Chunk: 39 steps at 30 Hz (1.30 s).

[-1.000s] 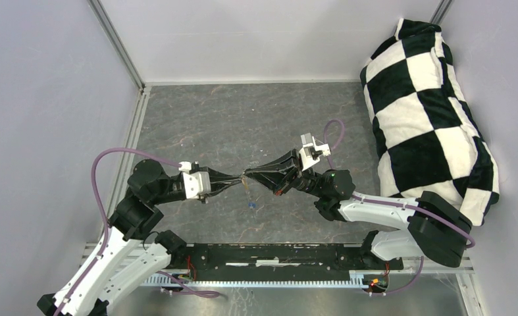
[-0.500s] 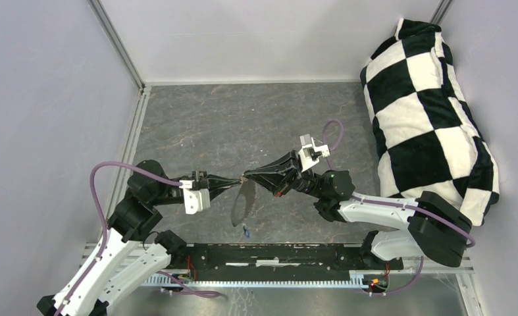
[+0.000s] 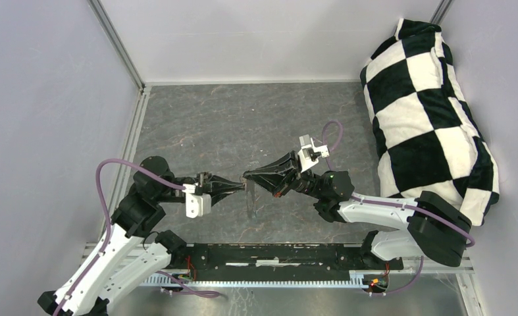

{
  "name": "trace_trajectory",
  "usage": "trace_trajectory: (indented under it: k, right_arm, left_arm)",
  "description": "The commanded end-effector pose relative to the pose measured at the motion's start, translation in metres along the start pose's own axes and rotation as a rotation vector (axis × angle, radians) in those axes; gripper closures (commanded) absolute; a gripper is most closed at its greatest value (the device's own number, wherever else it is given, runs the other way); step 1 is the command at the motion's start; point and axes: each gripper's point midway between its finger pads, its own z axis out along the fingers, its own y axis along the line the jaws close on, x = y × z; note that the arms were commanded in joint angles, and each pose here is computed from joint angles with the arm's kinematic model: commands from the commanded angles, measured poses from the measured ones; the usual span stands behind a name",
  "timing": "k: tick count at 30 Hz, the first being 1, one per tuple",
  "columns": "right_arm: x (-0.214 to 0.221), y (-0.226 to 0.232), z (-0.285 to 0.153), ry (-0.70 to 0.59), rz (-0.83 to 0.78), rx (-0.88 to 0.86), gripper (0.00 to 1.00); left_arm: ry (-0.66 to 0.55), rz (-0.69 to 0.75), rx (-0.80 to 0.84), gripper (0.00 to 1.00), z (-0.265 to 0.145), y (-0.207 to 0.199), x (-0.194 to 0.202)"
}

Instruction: Put the keys on the keyring

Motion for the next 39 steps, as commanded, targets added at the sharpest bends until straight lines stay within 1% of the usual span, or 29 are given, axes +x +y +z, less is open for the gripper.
trace_trajectory:
  k: [1,3,6,12,17,23,26,30,35,39]
  right_arm:
    - [-0.02,0.003,0.003,-0.083,-0.033,-0.003,1.0]
    - [-0.02,0.003,0.003,-0.084,-0.036,-0.002,1.0]
    - [-0.019,0.004,0.002,-0.08,-0.033,-0.003,1.0]
    - [-0.017,0.004,-0.004,-0.067,-0.047,0.007,1.0]
    - [-0.02,0.007,-0.005,-0.069,-0.061,0.003,1.0]
    - [-0.022,0.011,-0.002,-0.068,-0.061,-0.024,0.99]
    - [-0.023,0.014,0.0,-0.069,-0.053,-0.039,1.0]
    - [-0.021,0.016,0.001,-0.066,-0.039,-0.057,1.0]
    - [-0.017,0.016,0.001,-0.056,-0.028,-0.06,1.0]
    - [-0.014,0.015,0.0,-0.048,-0.024,-0.059,1.0]
  left_arm:
    - [-0.066,-0.054,0.076,0.8,0.003,-0.01,-0.016]
    - [-0.065,-0.074,0.057,0.79,0.004,-0.008,-0.015]
    - [-0.064,-0.085,0.025,0.79,0.003,-0.003,-0.017]
    - [-0.026,-0.127,-0.079,0.79,-0.004,0.01,-0.016]
    - [0.005,-0.216,-0.086,0.73,-0.01,-0.002,-0.009]
    - [0.048,-0.299,-0.068,0.71,-0.014,-0.023,0.008]
    - [0.065,-0.371,-0.047,0.64,-0.01,-0.031,0.021]
    - [0.055,-0.431,-0.041,0.59,-0.001,-0.029,0.028]
    - [0.039,-0.446,-0.064,0.59,0.008,-0.015,0.029]
    - [-0.011,-0.465,-0.063,0.6,0.012,-0.008,0.019]
